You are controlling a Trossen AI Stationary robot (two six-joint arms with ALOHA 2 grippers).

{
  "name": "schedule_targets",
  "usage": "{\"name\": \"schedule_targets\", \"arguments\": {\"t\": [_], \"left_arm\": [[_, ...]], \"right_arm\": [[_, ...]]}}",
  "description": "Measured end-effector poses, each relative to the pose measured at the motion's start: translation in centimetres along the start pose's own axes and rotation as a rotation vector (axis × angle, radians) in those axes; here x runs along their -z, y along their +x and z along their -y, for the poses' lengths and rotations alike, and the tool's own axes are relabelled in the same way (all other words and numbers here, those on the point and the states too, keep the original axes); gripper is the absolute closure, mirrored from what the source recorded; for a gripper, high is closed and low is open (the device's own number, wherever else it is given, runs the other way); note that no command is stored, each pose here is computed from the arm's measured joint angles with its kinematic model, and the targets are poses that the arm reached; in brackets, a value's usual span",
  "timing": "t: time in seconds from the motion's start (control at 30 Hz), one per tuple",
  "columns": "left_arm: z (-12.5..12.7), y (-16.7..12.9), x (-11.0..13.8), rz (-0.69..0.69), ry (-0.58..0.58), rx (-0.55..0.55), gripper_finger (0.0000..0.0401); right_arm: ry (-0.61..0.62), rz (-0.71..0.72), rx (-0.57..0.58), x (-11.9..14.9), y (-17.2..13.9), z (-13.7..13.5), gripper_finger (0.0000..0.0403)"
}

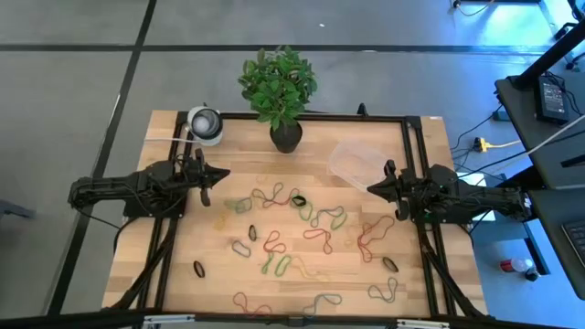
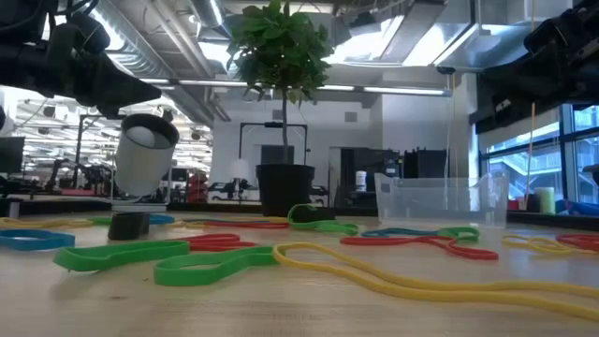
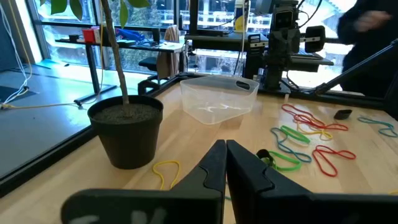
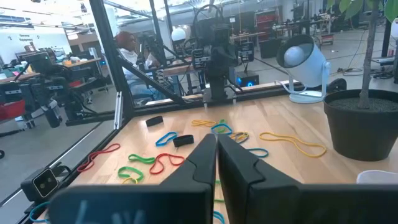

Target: Pick and place rubber bands into bin

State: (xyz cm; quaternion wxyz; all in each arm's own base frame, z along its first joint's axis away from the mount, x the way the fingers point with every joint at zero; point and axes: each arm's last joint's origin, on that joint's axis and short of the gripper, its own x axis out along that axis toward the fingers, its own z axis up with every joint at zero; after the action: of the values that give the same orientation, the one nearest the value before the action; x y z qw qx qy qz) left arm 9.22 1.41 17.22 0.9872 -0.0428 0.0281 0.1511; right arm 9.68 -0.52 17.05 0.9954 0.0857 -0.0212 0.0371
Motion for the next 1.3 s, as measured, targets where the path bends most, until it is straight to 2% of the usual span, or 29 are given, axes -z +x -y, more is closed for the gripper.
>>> {"name": "schedule_targets", "arguments": {"t": [1.3], "left_arm": [[0.00,0.00,0.01,0.000,0.000,0.000,0.0395]], "right_arm": [[-0.002,0.017,-0.003,-0.16,0.00,-0.03,0.0383]]}}
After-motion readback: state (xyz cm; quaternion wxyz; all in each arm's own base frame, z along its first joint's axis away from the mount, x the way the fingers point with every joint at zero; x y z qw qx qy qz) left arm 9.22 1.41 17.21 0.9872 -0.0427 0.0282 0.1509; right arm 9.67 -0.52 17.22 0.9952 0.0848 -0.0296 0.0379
